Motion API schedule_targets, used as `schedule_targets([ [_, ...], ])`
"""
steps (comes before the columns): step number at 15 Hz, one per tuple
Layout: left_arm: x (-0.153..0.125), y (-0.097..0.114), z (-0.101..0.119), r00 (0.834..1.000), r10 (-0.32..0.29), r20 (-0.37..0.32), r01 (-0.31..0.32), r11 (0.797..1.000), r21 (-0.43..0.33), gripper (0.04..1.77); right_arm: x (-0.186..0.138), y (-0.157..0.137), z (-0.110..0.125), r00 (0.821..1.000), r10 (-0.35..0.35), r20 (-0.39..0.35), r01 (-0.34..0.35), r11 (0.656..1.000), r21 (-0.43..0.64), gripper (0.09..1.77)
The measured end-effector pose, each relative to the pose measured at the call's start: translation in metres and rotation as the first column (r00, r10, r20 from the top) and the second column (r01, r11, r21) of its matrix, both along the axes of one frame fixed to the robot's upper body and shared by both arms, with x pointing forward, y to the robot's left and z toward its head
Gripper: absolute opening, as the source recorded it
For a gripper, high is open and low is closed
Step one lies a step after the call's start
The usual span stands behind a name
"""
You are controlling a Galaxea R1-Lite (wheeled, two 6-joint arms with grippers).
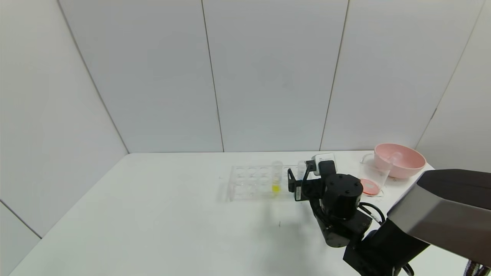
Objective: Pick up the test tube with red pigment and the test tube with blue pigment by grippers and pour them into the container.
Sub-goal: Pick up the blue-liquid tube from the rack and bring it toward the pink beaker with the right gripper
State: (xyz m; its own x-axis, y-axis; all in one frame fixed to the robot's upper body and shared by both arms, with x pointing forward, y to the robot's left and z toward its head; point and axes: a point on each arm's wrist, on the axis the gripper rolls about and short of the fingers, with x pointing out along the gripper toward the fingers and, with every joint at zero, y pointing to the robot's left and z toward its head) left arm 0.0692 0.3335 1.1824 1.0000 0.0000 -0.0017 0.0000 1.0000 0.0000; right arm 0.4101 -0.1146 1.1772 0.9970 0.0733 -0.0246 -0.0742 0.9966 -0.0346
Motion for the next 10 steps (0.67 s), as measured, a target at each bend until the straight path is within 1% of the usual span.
schedule_targets([
  [3,0.000,0.000,0.000,1.000,0.000,0.000,0.000,1.000,0.000,1.76,0.013,-0.002,0.001,1.000,0.012,0.005,-0.012,1.000,0.006,1.70],
  [5,0.000,0.000,0.000,1.000,0.000,0.000,0.000,1.000,0.000,1.76,0.019,-0.003,0.000,1.000,0.005,0.014,-0.006,1.000,0.012,1.70],
  [10,0.000,0.000,0.000,1.000,0.000,0.000,0.000,1.000,0.000,1.76,0.025,-0.004,-0.003,1.000,0.008,0.014,-0.009,1.000,0.012,1.71],
])
